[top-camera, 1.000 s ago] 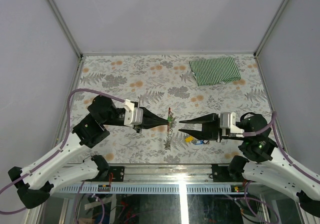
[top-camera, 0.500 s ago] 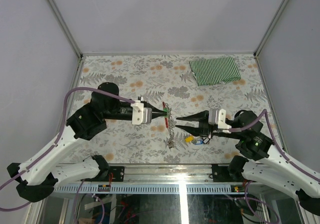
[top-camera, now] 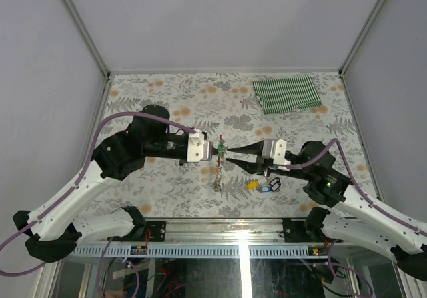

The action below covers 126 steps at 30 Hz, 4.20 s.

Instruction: Put the keys on the keyring

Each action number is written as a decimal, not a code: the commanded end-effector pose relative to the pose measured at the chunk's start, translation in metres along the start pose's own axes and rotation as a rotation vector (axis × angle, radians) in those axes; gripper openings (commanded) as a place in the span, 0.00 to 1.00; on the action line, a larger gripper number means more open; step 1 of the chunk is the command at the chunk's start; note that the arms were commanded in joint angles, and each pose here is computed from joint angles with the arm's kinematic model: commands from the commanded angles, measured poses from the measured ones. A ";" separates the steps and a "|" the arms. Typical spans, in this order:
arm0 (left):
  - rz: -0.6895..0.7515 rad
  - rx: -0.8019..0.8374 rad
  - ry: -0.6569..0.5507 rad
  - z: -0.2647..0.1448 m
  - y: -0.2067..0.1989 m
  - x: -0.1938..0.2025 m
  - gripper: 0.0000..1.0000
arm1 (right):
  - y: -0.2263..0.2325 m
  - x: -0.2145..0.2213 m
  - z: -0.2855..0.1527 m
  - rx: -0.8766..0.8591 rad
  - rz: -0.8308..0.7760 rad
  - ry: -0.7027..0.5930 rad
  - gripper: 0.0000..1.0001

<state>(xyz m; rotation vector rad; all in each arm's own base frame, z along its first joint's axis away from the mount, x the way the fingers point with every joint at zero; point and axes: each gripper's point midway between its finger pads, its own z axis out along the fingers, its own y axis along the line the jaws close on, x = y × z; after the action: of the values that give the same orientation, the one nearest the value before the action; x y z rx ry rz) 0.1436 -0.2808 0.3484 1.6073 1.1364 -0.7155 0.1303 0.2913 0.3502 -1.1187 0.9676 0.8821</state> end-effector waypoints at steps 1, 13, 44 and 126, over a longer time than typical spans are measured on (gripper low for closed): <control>0.031 -0.026 -0.022 -0.006 0.006 -0.014 0.00 | -0.008 -0.021 0.007 0.020 -0.061 -0.077 0.35; 0.019 -0.015 -0.025 -0.004 0.004 -0.015 0.00 | -0.002 -0.012 0.014 -0.031 -0.045 -0.058 0.28; -0.036 -0.079 -0.205 -0.013 -0.009 -0.032 0.31 | 0.002 -0.048 0.008 -0.048 -0.059 -0.172 0.00; -0.063 -0.047 -0.262 -0.003 -0.006 -0.043 0.07 | 0.008 -0.043 0.013 -0.089 -0.046 -0.167 0.00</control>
<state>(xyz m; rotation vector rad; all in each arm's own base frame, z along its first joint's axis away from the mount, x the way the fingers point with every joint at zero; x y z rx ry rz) 0.1205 -0.2889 0.3613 1.4229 1.0868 -0.9216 0.1208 0.3047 0.3569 -1.1468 0.8940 0.9643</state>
